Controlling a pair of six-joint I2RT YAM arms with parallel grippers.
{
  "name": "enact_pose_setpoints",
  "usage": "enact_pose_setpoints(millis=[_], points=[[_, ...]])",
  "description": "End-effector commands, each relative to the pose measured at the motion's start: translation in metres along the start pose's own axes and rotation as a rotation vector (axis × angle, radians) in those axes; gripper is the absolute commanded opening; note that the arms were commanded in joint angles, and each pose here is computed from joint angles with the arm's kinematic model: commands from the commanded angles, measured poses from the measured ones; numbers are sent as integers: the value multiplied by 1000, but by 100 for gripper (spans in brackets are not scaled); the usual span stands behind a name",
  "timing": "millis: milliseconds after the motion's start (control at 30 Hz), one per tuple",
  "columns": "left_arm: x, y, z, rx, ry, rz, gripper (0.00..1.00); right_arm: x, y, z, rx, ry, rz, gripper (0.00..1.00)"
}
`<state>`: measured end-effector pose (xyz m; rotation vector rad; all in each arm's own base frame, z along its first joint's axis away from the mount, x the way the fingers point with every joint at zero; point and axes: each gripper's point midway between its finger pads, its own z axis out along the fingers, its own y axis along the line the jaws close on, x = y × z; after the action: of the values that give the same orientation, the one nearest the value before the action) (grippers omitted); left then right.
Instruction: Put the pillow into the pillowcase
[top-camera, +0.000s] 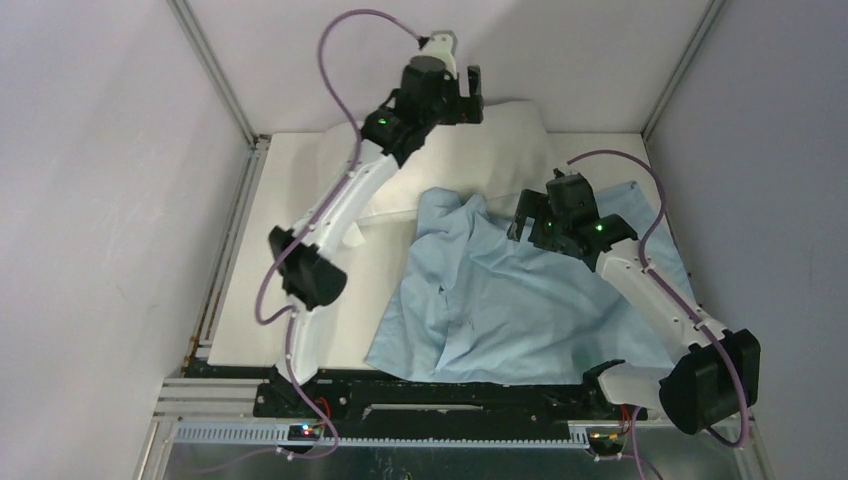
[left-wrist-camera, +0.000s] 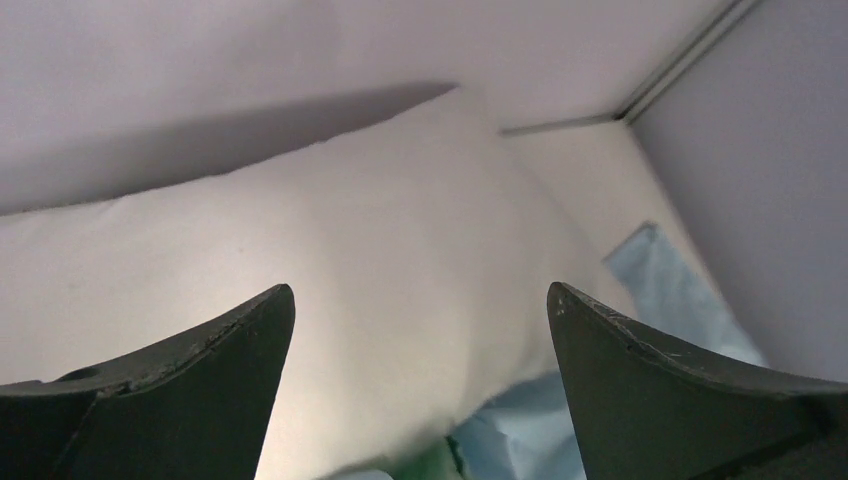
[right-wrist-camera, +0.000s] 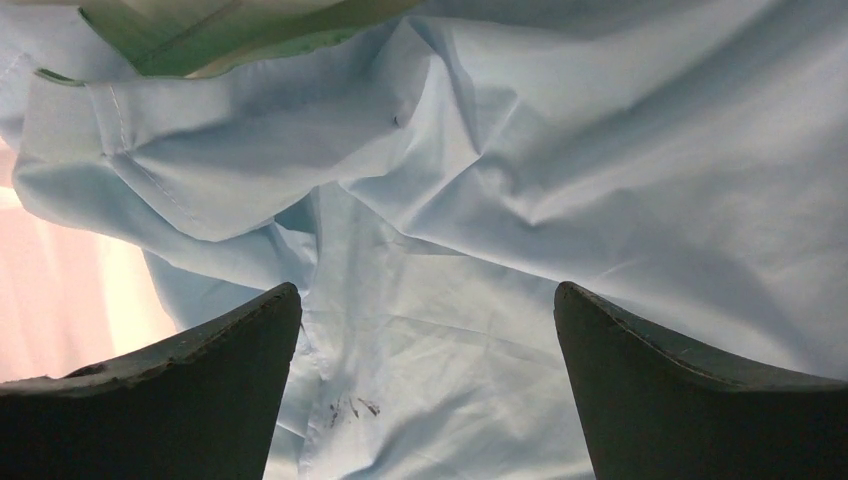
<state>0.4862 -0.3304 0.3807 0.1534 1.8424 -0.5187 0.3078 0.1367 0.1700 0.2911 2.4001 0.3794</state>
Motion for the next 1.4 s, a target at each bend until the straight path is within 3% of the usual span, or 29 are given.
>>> enact_pose_setpoints(millis=[0,233,333,500,533,600,800,1000,1167,1267,1367], points=[[75,31,54,-129,145,128,100,-7,11,-10,-58,-56,24,99],[174,78,97,-258,323,135,96,-1,10,-9,-59,-44,16,100],[186,97,103,-291,339,96,74,3,12,-6,-61,-38,4,100],[161,111,101,-296,291,56,10,10,9,0,-47,-24,-13,100],[148,113,98,-296,265,47,3,11,8,1,-45,-22,-15,100],[120,115,92,-290,209,23,0,13,7,3,-41,-17,-17,100],[41,129,60,-283,65,-29,0,22,4,12,-37,-3,-8,100],[24,81,50,-125,40,20,3,22,0,11,-32,-17,-7,100],[50,47,63,-113,51,78,79,17,-3,4,-26,-40,3,100],[61,47,72,-186,27,105,98,16,-3,-1,-28,-52,1,100],[78,49,92,-199,25,106,100,17,-4,-3,-24,-50,-3,100]])
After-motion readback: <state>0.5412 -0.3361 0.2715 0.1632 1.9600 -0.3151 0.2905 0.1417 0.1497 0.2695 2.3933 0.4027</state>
